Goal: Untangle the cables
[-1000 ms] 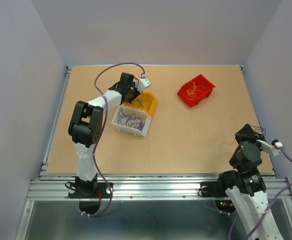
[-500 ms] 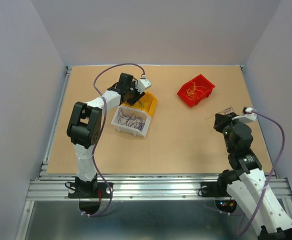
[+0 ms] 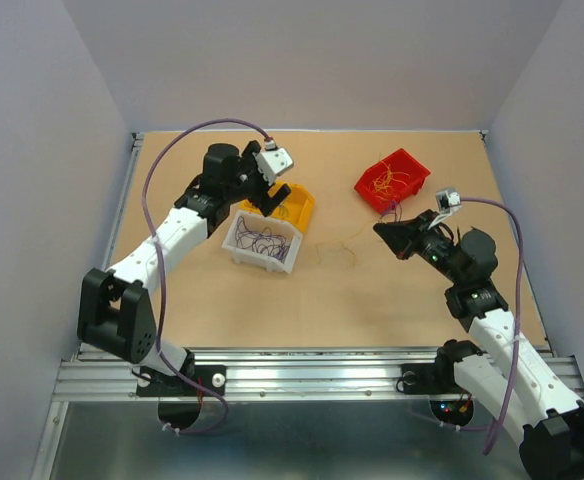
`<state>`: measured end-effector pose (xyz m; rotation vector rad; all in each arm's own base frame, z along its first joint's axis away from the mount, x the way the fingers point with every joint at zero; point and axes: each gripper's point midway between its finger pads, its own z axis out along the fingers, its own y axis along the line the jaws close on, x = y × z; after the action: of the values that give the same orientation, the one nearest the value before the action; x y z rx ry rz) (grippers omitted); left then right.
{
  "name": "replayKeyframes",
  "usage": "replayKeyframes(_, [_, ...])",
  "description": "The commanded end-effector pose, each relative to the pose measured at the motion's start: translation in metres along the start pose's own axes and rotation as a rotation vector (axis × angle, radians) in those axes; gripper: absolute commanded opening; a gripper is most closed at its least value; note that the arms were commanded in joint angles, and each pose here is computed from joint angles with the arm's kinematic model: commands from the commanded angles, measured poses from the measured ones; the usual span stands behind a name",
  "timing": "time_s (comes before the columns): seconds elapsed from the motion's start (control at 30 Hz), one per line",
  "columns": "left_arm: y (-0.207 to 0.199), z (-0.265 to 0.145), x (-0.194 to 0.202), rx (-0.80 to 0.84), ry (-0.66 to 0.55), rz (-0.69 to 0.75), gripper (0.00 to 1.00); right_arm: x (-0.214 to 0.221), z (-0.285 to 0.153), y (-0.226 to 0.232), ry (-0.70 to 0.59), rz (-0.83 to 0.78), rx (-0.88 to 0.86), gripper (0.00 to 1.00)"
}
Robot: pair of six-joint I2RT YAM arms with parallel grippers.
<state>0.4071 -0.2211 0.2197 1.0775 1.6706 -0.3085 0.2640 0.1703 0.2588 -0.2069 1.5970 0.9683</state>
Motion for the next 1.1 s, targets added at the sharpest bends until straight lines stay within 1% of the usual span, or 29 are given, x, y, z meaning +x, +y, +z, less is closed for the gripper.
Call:
replayKeyframes(0.0, [-0.056,-0.015,-0.044,0.165,-0.192,0.074,0.99,-0.019,-0.001,0.033,-0.06,-0.04,-0.159,0.01])
replayKeyframes(0.03, [-0.07,-0.016,-0.035,0.186,-0.189,0.085,0.99,-0.02,-0.001,0.034,-0.064,-0.036,-0.167,0.01])
replayKeyframes(0.07, [-0.085,-0.021,-0.053,0.195,-0.249,0.145,0.99,-0.019,0.0,0.035,-0.062,-0.031,-0.172,0.01])
replayKeyframes(0.13, [-0.104,-0.023,-0.049,0.221,-0.267,0.168,0.99,-0.021,0.0,0.038,-0.069,-0.029,-0.188,0.01])
replayKeyframes(0.2, [-0.122,-0.026,-0.056,0.272,-0.306,0.198,0.99,-0.021,0.0,0.04,-0.069,-0.026,-0.2,0.01])
replayKeyframes(0.37, [-0.156,-0.026,-0.057,0.421,-0.335,0.204,0.99,-0.021,-0.001,0.041,-0.071,-0.027,-0.205,0.01])
replayKeyframes(0.53, [-0.18,-0.022,-0.062,0.51,-0.346,0.182,0.99,-0.016,0.0,0.043,-0.052,-0.032,-0.232,0.01])
replayKeyframes(0.6, [-0.177,-0.019,-0.067,0.491,-0.347,0.166,0.99,-0.013,0.001,0.047,-0.038,-0.043,-0.266,0.01])
replayKeyframes(0.63, [-0.17,-0.018,-0.071,0.456,-0.347,0.144,0.99,-0.01,0.002,0.049,-0.023,-0.054,-0.286,0.01])
replayKeyframes(0.67, [-0.154,-0.016,-0.079,0.37,-0.359,0.126,0.99,0.001,0.003,0.052,0.023,-0.054,-0.327,0.01])
replayKeyframes(0.77, [-0.138,-0.031,-0.093,0.292,-0.434,0.12,0.99,0.02,0.008,0.057,0.099,-0.073,-0.39,0.01])
replayKeyframes(0.93, [-0.119,-0.062,-0.109,0.279,-0.501,0.092,0.99,0.046,0.019,0.065,0.186,-0.125,-0.455,0.01])
replayKeyframes(0.97, [-0.12,-0.069,-0.111,0.306,-0.515,0.092,0.99,0.053,0.022,0.072,0.212,-0.129,-0.482,0.01])
replayKeyframes(1.03, [-0.106,-0.075,-0.109,0.309,-0.517,0.067,0.99,0.063,0.026,0.077,0.241,-0.16,-0.509,0.01])
replayKeyframes(1.07, [-0.11,-0.075,-0.104,0.354,-0.511,0.063,0.99,0.07,0.029,0.084,0.262,-0.163,-0.534,0.01])
